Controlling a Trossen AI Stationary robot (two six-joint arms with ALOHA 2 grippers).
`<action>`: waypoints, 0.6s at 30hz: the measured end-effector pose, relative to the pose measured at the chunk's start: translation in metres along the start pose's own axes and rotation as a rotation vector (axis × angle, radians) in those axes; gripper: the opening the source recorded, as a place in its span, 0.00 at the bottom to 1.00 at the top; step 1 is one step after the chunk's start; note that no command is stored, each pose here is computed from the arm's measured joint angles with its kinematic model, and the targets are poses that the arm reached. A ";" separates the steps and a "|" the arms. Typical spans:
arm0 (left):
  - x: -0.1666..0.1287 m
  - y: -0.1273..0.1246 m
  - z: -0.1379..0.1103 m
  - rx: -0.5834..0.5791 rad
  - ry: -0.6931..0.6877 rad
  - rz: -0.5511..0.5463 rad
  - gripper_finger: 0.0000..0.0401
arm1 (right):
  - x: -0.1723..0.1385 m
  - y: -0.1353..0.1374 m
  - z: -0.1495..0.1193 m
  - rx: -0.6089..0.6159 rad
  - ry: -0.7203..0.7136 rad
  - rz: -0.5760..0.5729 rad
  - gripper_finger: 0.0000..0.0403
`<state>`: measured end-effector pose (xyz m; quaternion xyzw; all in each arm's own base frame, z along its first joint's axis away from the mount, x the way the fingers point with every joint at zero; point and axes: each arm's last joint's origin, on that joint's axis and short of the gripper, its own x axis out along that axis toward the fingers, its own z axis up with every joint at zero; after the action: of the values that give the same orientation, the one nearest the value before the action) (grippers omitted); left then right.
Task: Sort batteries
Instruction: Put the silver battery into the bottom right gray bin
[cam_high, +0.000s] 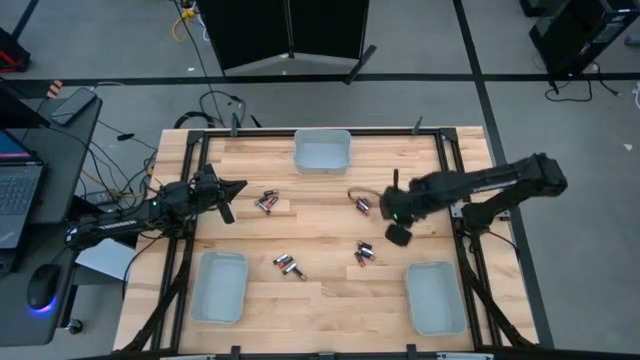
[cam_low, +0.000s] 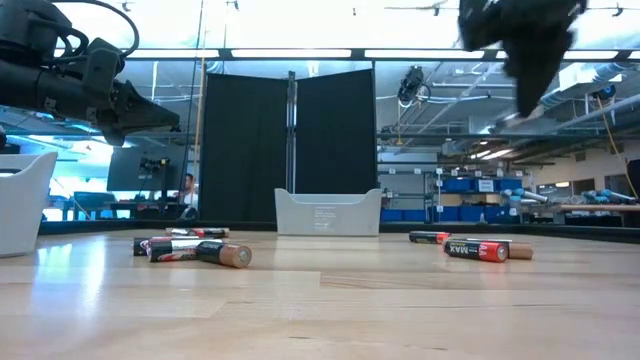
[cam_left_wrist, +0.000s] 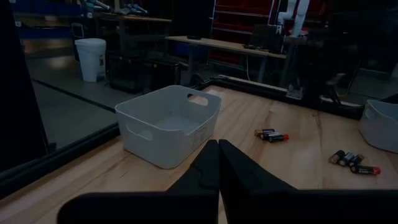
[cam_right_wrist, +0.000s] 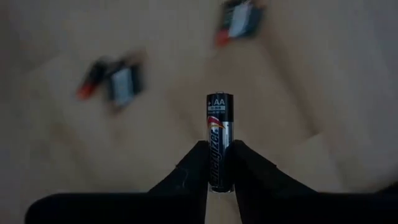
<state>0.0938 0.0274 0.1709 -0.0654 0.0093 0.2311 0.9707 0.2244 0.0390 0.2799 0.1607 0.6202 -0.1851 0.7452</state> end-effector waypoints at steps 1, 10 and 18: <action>0.000 0.000 0.000 0.000 0.000 0.000 0.01 | -0.003 0.008 -0.007 -0.012 0.016 0.021 0.16; 0.000 0.000 0.000 0.000 0.000 -0.001 0.01 | -0.013 0.071 -0.083 -0.033 0.154 0.136 0.16; 0.000 0.000 0.000 0.000 -0.001 -0.001 0.01 | 0.004 0.108 -0.133 -0.135 0.163 0.060 0.16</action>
<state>0.0937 0.0274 0.1710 -0.0654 0.0090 0.2308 0.9708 0.1614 0.1962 0.2534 0.1431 0.6848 -0.1068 0.7065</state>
